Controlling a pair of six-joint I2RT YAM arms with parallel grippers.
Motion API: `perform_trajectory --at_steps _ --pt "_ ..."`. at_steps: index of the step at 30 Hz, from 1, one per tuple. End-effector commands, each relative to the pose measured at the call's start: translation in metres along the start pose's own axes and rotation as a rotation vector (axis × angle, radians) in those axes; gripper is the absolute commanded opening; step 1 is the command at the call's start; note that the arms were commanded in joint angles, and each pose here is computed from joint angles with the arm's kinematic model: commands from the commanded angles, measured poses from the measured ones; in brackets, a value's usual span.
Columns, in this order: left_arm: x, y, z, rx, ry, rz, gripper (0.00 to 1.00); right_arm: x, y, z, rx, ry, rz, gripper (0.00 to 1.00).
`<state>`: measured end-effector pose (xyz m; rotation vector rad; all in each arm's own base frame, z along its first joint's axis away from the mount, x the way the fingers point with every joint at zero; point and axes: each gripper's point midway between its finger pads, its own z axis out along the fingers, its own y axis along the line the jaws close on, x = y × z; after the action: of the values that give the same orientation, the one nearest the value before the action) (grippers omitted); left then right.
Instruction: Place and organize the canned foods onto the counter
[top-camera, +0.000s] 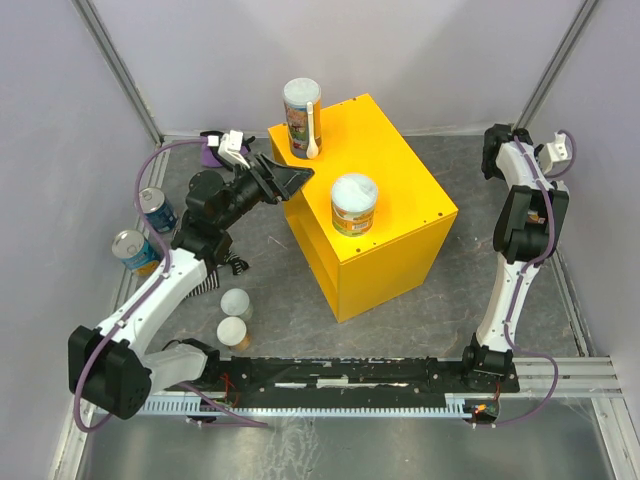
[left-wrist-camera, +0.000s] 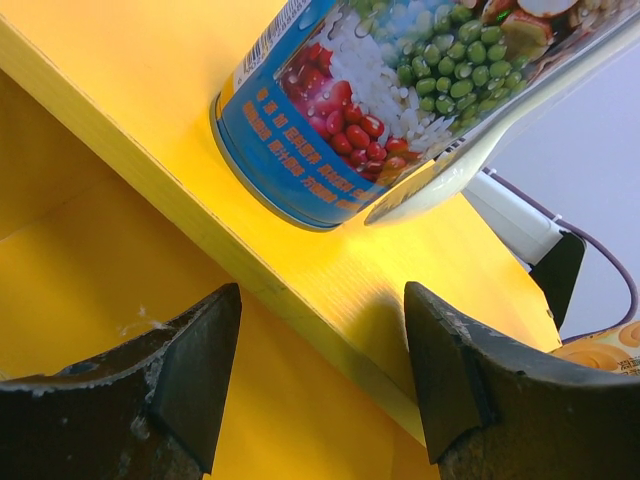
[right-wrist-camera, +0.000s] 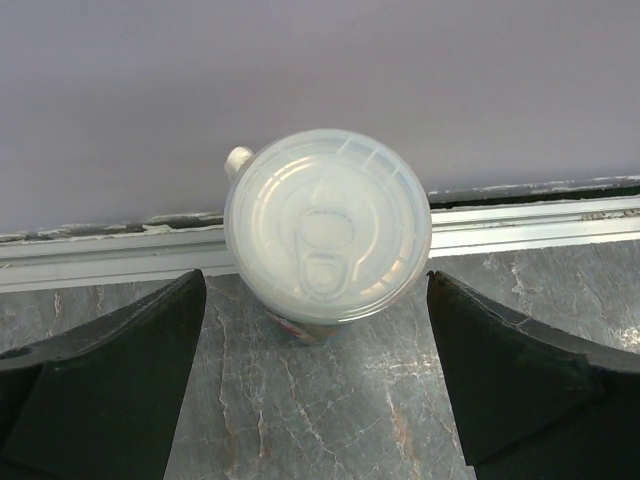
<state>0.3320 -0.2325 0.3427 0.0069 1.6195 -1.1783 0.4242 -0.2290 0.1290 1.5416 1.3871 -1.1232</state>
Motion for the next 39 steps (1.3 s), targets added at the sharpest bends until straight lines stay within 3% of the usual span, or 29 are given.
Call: perform_trajectory --at_steps 1,31,39 --pt "0.0076 0.0097 0.0048 -0.006 0.021 0.012 0.72 -0.0074 0.0061 0.0032 -0.002 -0.043 -0.013 0.99" --pt "0.0053 0.0113 0.0122 -0.004 -0.001 0.016 0.72 -0.0005 0.0132 0.0109 0.007 -0.039 -0.025 1.0" --pt "0.0046 0.0104 0.0146 0.002 0.0 0.019 0.72 0.0003 0.0127 0.0101 0.005 -0.031 -0.031 0.84"
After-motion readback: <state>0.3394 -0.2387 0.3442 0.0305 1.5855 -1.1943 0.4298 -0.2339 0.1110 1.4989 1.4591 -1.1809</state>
